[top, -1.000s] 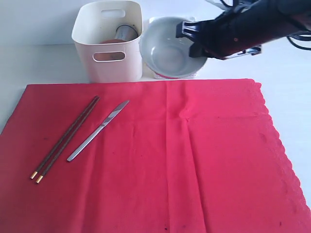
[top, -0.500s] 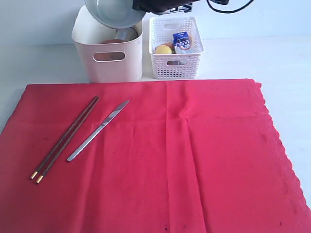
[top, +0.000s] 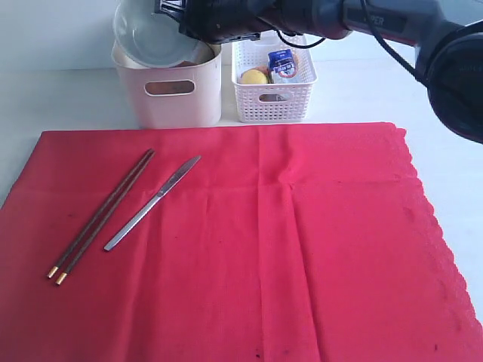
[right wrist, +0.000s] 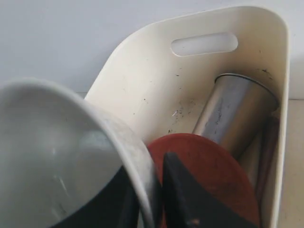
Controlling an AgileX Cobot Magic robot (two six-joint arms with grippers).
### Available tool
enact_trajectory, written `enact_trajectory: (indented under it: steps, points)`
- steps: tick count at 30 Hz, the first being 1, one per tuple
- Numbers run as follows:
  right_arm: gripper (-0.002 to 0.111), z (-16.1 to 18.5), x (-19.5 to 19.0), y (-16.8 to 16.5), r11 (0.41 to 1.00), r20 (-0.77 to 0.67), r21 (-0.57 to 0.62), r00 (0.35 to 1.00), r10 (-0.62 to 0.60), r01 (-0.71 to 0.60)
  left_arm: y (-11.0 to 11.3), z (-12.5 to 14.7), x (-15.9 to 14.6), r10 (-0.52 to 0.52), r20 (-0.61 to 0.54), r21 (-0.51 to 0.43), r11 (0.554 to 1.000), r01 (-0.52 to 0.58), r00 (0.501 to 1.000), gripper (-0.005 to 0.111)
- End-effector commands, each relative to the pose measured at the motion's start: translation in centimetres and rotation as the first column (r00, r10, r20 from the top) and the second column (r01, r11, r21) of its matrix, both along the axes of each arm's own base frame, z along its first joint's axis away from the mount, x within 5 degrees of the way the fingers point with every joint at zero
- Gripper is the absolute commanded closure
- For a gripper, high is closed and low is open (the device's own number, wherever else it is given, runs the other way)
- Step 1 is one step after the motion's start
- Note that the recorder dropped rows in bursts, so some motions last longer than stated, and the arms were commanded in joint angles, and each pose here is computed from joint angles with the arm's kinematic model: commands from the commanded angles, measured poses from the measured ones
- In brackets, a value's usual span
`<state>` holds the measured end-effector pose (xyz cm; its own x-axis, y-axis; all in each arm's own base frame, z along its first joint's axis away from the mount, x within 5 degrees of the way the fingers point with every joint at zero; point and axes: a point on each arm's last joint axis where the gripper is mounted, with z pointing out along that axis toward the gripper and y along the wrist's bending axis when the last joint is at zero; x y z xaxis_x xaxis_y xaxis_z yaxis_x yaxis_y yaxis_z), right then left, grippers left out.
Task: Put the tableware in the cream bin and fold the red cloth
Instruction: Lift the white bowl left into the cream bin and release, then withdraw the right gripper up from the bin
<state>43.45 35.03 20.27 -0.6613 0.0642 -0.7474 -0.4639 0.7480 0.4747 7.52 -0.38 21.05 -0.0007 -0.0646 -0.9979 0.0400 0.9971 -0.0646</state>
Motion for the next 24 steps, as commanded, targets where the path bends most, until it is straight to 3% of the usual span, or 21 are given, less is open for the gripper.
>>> enact_trajectory:
  steps: [1,7,15,20,24]
  points:
    - [0.076,0.4,0.3,0.2,1.0,0.03,0.023,0.999,-0.021,0.02,0.0,0.1,0.0,0.003,0.005,-0.003,1.0,-0.003,1.0,0.106]
    - [0.063,0.3,0.3,0.3,0.999,0.039,0.024,0.999,-0.024,0.024,0.0,0.1,0.0,0.003,0.005,-0.003,1.0,-0.003,1.0,0.106]
    - [0.061,0.1,-0.3,0.4,1.0,-0.022,-0.004,0.999,0.027,-0.027,0.0,0.1,0.0,0.003,0.005,-0.003,1.0,-0.003,1.0,0.106]
    - [0.062,2.9,-0.9,-0.5,0.997,-0.032,-0.013,0.997,0.071,-0.071,0.0,0.1,0.0,0.003,0.005,-0.003,1.0,-0.003,1.0,0.106]
    - [0.069,6.7,-2.1,-1.9,0.986,-0.008,-0.092,0.99,0.142,-0.142,0.0,0.1,0.0,0.003,0.005,-0.003,1.0,-0.003,1.0,0.106]
